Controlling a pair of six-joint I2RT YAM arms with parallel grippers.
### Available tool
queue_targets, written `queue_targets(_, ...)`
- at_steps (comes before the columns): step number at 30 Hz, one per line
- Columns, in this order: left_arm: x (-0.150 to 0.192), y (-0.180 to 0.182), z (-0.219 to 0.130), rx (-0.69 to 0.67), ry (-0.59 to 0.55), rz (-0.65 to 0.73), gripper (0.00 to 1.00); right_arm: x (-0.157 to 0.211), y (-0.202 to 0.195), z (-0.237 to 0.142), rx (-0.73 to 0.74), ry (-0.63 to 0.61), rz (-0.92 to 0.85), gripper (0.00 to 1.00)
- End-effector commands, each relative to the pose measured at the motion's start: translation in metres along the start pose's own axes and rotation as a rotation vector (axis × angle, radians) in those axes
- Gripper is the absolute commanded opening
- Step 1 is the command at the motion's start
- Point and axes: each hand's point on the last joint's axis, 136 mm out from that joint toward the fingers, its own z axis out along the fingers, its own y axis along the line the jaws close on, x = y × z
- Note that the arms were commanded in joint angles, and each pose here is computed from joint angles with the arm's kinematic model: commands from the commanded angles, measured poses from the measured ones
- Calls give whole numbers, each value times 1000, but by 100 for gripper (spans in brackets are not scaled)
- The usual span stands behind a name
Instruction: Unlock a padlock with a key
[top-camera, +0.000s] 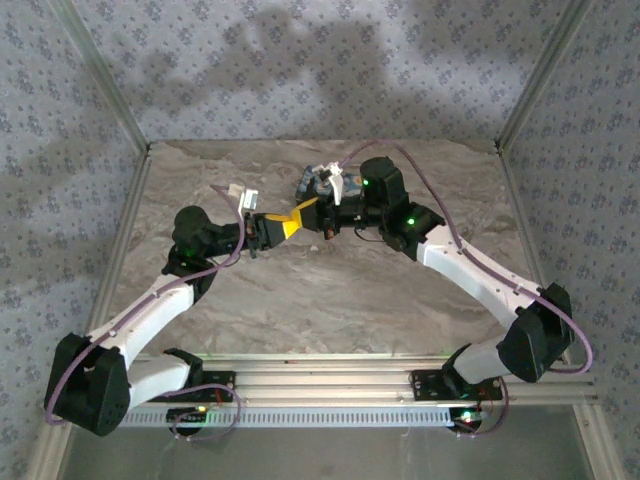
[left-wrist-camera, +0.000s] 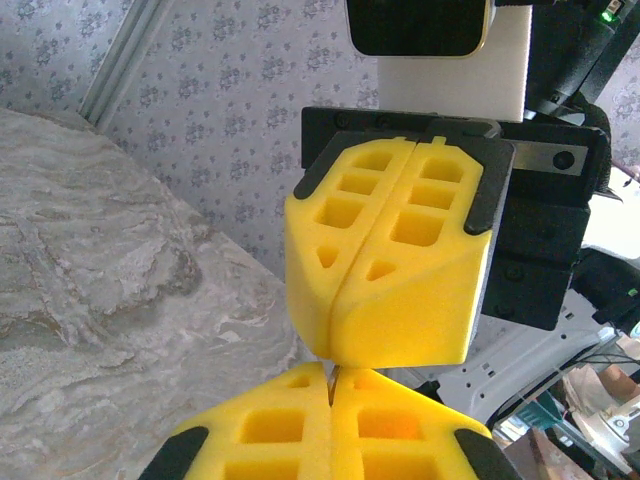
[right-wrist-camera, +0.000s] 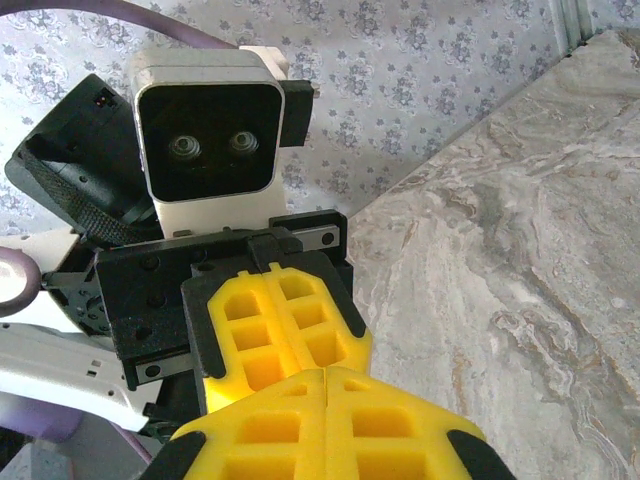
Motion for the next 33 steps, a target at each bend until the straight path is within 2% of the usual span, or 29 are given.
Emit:
queue_targets(1, -8, -6, -1, 12, -17, 48, 0, -14, -2, -9, 46, -64, 8, 7)
queue_targets(3, -6, -3, -2, 2, -13, 51, 0, -17, -8, -13, 70, -83, 34, 25)
queue_targets(10, 2, 2, -3, -32, 25, 62, 0, -26, -10, -23, 93, -120, 80, 50)
queue_targets(12, 4, 4, -4, -46, 40, 67, 0, -25, -17, -25, 127, -124, 97, 54)
queue_targets(14, 7, 7, -5, -73, 61, 72, 0, -20, -32, -27, 207, -121, 131, 55)
queue_targets(17, 13, 16, -9, -148, 104, 76, 0, -5, -72, -37, 411, -110, 222, 56)
queue_targets(20, 24, 36, -17, -280, 158, 54, 0, 28, -120, -48, 654, -63, 338, 55)
queue_targets(23, 35, 57, -28, -401, 190, 27, 0, 65, -153, -49, 824, 22, 449, 54)
queue_targets(28, 57, 91, -47, -575, 236, -54, 0, 99, -182, -17, 949, 112, 459, 54)
queue_targets(33, 74, 109, -58, -641, 259, -110, 0, 113, -219, 7, 1058, 146, 456, 54)
